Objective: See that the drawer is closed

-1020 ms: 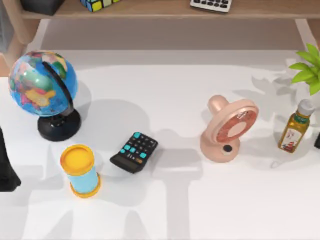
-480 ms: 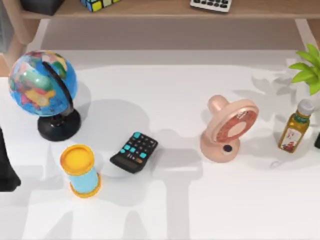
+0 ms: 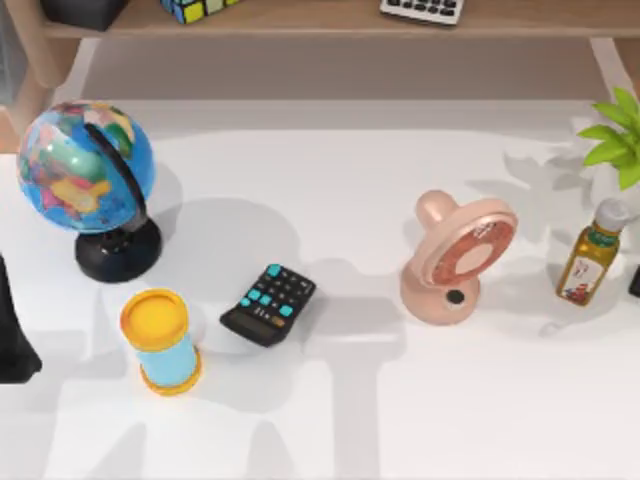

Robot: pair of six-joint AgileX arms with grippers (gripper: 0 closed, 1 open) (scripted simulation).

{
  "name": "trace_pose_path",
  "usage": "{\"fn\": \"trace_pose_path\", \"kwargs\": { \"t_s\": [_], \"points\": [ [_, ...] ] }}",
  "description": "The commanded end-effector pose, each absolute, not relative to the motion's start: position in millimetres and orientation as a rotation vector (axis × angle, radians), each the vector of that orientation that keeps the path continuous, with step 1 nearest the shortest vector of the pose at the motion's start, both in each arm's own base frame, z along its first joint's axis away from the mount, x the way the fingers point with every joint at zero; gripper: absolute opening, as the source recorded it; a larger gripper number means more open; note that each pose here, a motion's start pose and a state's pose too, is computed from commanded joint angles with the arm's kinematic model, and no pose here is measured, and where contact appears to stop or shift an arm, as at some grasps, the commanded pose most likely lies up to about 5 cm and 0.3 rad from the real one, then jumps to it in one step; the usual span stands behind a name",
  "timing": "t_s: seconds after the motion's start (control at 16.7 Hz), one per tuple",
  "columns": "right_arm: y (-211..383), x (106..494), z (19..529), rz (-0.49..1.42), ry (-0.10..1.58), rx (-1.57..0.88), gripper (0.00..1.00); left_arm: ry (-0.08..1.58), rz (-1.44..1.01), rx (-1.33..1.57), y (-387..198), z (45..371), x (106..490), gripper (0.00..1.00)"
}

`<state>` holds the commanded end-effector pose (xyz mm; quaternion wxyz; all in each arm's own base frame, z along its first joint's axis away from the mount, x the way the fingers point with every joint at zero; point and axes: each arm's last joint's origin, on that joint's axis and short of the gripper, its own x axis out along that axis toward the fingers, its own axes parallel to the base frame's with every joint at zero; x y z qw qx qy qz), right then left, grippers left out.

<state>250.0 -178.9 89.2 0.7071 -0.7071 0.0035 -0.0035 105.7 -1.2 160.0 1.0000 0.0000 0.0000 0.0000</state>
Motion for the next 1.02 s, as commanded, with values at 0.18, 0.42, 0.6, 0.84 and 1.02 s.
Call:
{"fn": "trace_pose_path", "kwargs": {
  "t_s": [0.18,0.42,0.6,0.84,1.02],
  "points": [
    [-178.9,250.0,89.2,-0.008,0.008,-1.571,0.32,0.0,0.0,0.0,-1.2,160.0,105.7,1.0],
    [-178.9,250.0,89.2,-0.008,0.008,-1.571,0.02,0.0,0.0,0.0,-1.2,160.0,105.7,1.0],
    [-178.9,250.0,89.2,-0.008,0.008,-1.571,0.0,0.0,0.0,0.0,-1.2,160.0,105.7,1.0],
    [-178.9,250.0,89.2,-0.008,0.008,-1.571,0.0,0.0,0.0,0.0,-1.2,160.0,105.7,1.0],
    [-179.2,250.5,88.0,-0.005,0.013,-1.565,0.0,0.0,0.0,0.0,-1.2,160.0,105.7,1.0]
  ]
}}
